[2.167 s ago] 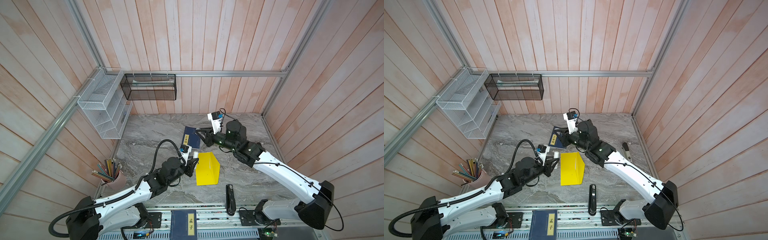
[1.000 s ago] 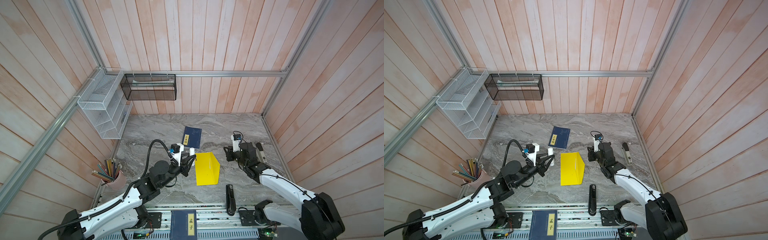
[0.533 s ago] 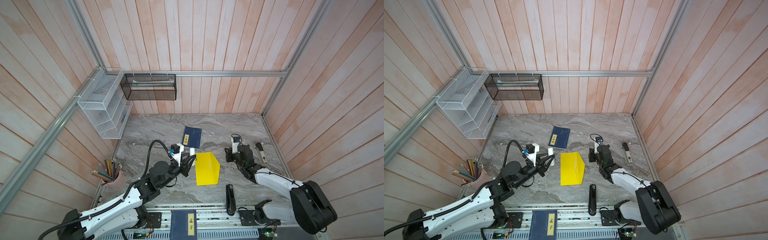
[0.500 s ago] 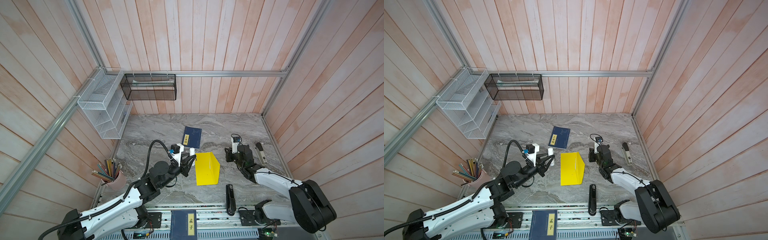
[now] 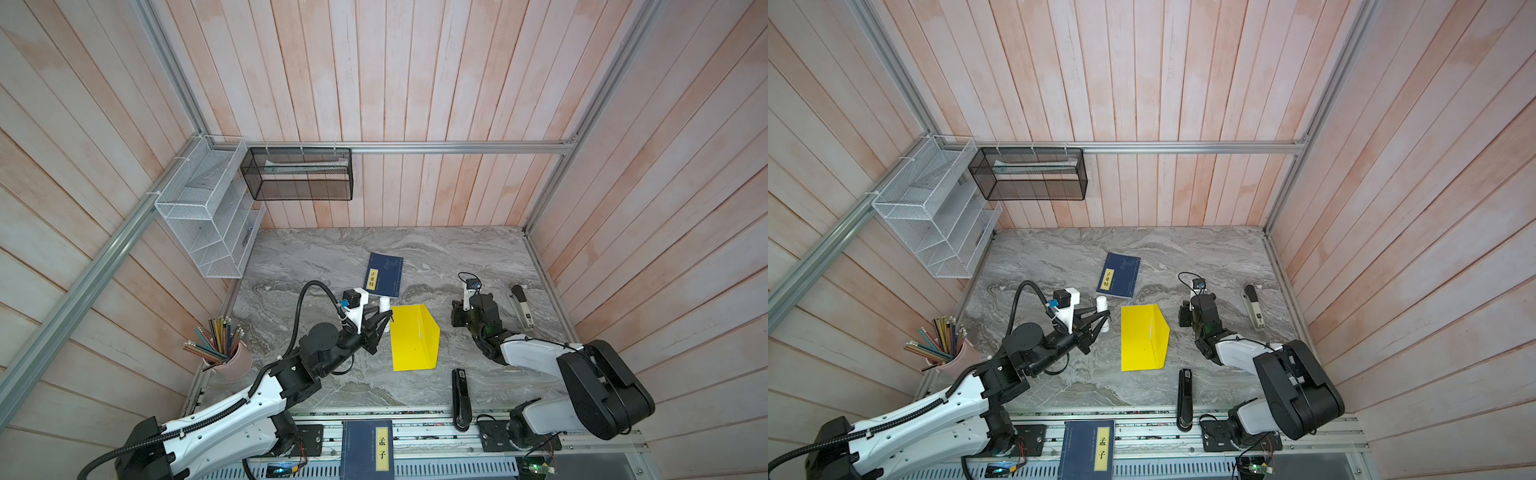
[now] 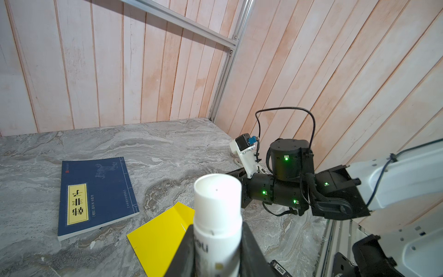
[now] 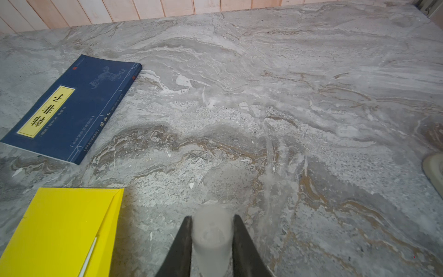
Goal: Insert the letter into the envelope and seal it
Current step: 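Lower the held cap toward the table with the right gripper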
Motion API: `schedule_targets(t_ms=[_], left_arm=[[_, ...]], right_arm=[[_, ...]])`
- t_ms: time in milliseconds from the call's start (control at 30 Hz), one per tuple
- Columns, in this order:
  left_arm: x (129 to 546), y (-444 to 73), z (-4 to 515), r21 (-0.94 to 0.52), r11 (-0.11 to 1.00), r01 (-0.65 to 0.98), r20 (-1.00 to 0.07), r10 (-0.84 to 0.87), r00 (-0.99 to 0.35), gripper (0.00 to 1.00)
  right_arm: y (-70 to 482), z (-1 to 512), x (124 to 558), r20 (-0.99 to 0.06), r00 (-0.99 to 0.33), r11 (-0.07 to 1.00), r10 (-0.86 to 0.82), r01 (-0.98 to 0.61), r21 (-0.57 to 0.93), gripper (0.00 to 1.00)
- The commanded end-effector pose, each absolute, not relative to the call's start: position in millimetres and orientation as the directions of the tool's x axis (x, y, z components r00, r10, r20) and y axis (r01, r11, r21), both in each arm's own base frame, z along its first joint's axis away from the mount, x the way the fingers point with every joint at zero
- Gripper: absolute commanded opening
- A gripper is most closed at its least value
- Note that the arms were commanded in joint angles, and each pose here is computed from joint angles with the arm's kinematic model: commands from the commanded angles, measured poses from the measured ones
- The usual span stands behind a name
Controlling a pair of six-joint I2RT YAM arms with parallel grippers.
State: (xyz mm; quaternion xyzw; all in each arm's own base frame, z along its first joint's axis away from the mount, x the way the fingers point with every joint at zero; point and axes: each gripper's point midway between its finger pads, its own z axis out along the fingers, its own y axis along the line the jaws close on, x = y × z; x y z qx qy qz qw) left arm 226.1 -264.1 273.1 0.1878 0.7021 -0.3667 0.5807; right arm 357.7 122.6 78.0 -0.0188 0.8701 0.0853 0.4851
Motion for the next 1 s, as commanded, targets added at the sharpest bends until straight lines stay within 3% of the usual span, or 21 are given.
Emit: schedule_targets(t_ms=[0,233,967], left_arm=[[225.1,-266.1,277.3,-0.284,0.652,0.703,-0.958,-0.167,-0.232,0.0],[225.1,-267.0,279.0,-0.285,0.649,0.706,-0.958,-0.171,-0.231,0.0],[225.7,-265.7,277.2,-0.284,0.655,0.7,-0.958,-0.17,-0.229,0.0]], right_arm=[[117.0,76.6,366.1,-0.846,-0.524,0.987,0.098,-0.057,0.149,0.0],[123.6,64.6,368.5,-0.83,-0.542,0.98,0.136,-0.048,0.192,0.0],[121.3,40.0,363.0,-0.821,-0.562,0.991,0.1,-0.018,0.133,0.02]])
